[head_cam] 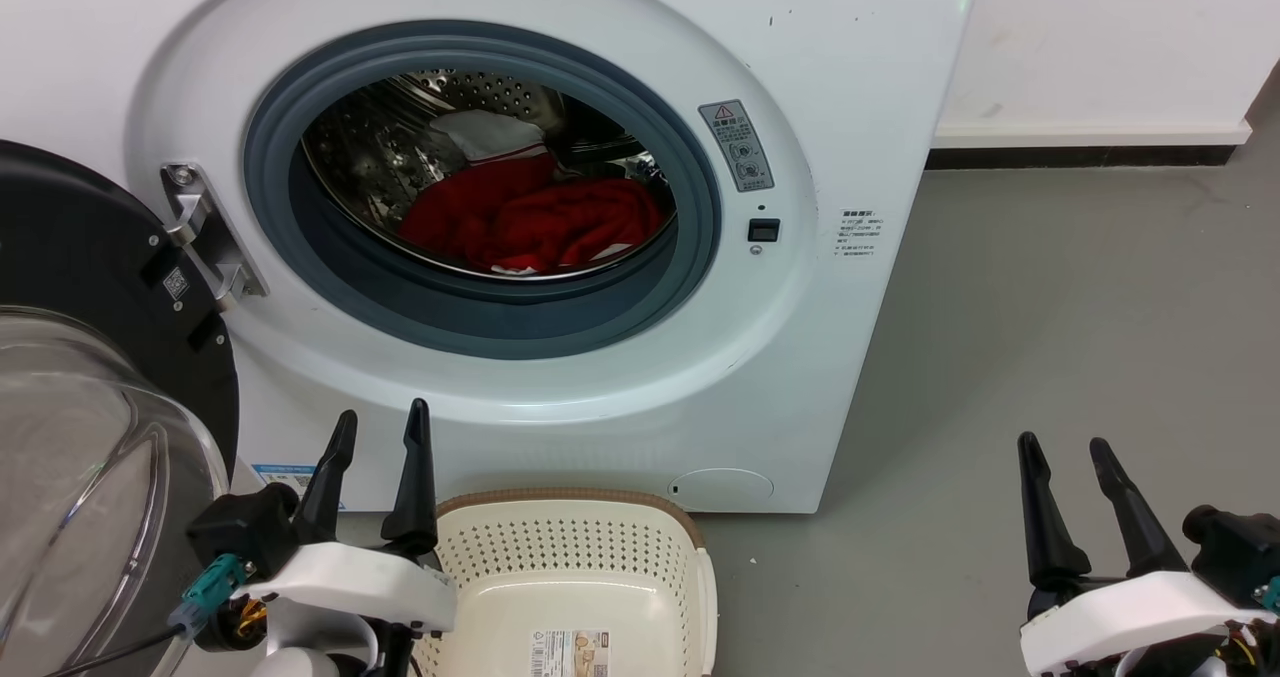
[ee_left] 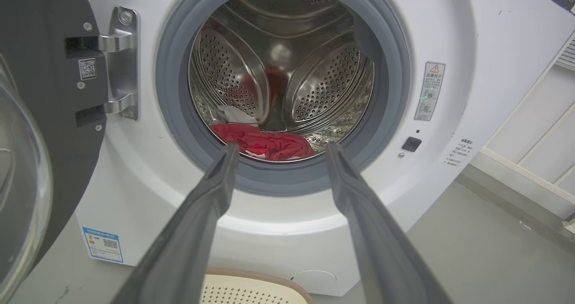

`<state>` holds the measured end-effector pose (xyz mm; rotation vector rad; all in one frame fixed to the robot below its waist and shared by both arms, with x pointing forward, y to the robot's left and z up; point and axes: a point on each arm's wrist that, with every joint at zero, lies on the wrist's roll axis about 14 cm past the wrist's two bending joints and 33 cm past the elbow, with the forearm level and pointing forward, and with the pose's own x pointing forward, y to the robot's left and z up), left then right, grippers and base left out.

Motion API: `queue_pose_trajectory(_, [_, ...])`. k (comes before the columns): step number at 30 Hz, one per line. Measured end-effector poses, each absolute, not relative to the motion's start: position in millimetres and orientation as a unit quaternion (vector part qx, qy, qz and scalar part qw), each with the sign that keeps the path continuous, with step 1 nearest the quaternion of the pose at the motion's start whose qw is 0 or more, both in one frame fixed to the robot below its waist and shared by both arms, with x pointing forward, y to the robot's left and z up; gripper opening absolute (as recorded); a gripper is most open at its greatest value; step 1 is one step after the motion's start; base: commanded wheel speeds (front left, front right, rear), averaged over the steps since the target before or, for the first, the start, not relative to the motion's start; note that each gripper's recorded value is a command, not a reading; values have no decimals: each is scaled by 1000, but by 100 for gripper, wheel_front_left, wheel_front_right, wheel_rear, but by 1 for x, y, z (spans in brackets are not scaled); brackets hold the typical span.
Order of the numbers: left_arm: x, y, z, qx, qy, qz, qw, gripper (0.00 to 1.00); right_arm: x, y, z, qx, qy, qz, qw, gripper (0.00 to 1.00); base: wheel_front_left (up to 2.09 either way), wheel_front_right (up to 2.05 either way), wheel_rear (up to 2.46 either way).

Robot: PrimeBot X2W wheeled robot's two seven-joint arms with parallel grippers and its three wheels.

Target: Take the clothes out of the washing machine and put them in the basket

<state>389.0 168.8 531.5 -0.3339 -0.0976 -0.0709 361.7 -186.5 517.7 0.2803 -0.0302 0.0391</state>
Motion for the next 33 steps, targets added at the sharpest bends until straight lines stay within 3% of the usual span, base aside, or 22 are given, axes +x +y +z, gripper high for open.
queue_pose_trajectory(33, [387,167,520,-47,-50,-39,997,100,356,-183,524,19,-25,29,999,100,0,0,0])
